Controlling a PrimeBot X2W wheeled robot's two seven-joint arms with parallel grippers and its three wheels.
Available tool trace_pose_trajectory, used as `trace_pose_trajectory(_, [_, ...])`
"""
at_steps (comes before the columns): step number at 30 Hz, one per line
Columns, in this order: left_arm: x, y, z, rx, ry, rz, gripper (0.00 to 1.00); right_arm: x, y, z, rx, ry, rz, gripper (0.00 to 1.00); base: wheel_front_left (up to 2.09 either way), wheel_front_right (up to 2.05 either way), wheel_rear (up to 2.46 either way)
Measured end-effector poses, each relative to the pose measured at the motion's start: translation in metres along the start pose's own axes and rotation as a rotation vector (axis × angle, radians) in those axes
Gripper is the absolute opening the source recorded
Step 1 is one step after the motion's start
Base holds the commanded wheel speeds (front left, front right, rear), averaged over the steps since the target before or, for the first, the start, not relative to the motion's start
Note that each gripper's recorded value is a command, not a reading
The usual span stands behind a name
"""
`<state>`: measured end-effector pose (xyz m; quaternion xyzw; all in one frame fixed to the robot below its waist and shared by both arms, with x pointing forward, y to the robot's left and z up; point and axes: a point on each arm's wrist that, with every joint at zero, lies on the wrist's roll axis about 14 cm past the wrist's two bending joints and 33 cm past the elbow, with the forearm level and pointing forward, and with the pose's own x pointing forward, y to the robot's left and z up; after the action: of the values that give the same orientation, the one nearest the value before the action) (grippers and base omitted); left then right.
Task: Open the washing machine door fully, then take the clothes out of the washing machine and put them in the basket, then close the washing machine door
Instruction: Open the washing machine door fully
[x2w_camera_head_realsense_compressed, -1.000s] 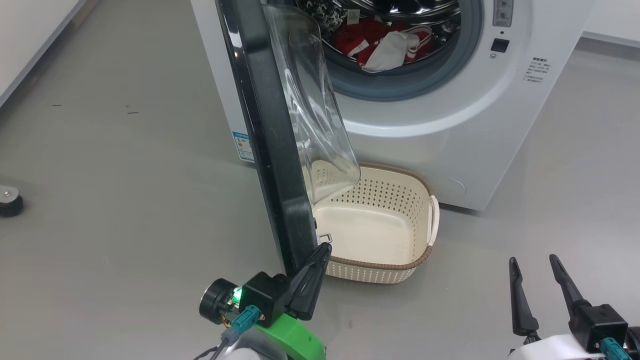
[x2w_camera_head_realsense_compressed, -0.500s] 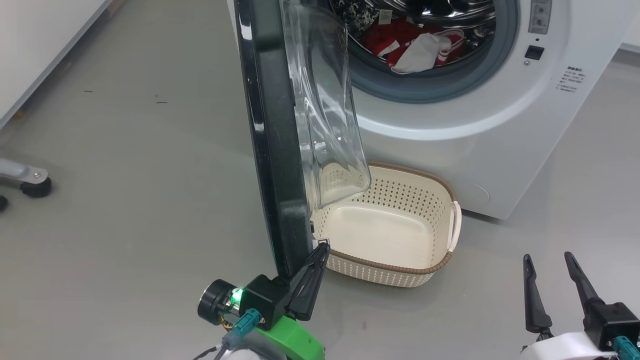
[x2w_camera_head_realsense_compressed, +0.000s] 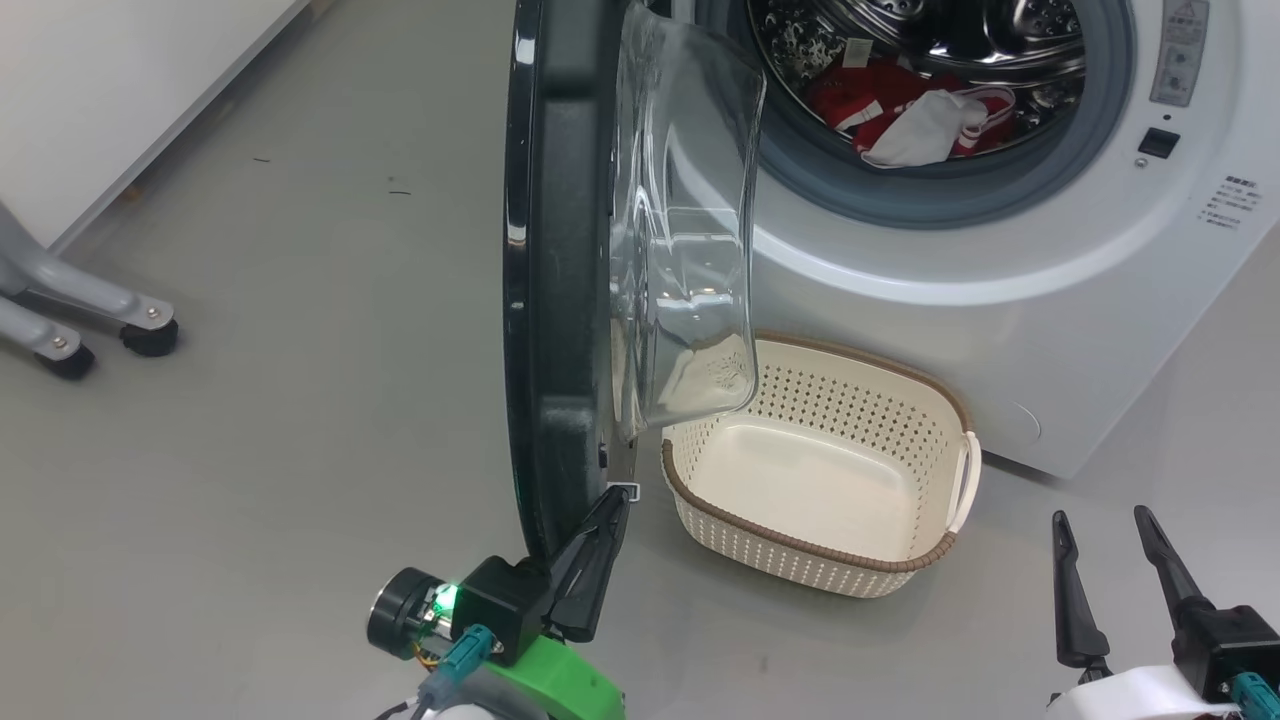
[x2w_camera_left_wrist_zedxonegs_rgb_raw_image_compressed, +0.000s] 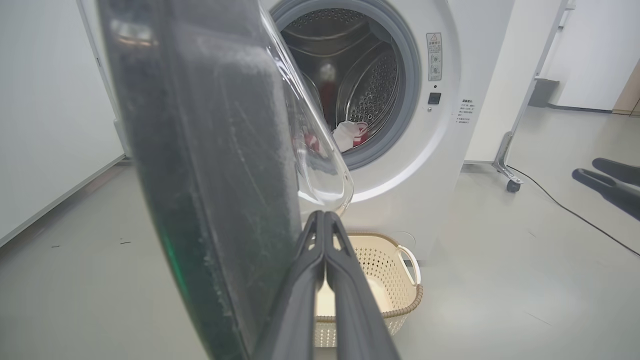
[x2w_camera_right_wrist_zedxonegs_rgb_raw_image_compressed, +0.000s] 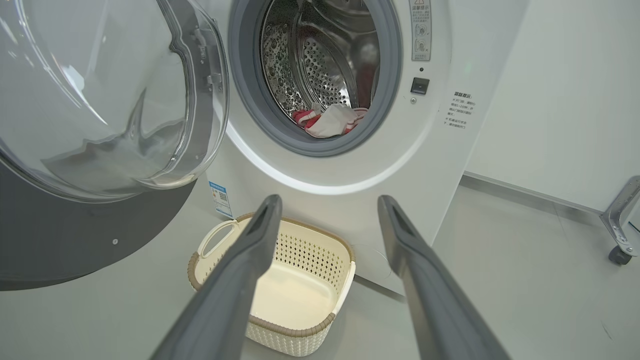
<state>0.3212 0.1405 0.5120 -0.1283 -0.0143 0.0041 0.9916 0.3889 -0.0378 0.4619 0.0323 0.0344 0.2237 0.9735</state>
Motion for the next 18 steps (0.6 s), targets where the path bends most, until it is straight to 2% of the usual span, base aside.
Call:
trace_pose_trajectory(6, [-0.01,0.033,0.003,0.013,-0.013,0.095,0.0,0.003,0.013,0.001,-0.005,-0.002,0.045,1.0,0.0,0.0,0.0])
trace_pose_trajectory(18, [-0.019,0.097,0.003,0.023,-0.008,0.281,0.0,0.0,0.01,-0.003,-0.003,0.008,0.043,1.0,0.0,0.0,0.0])
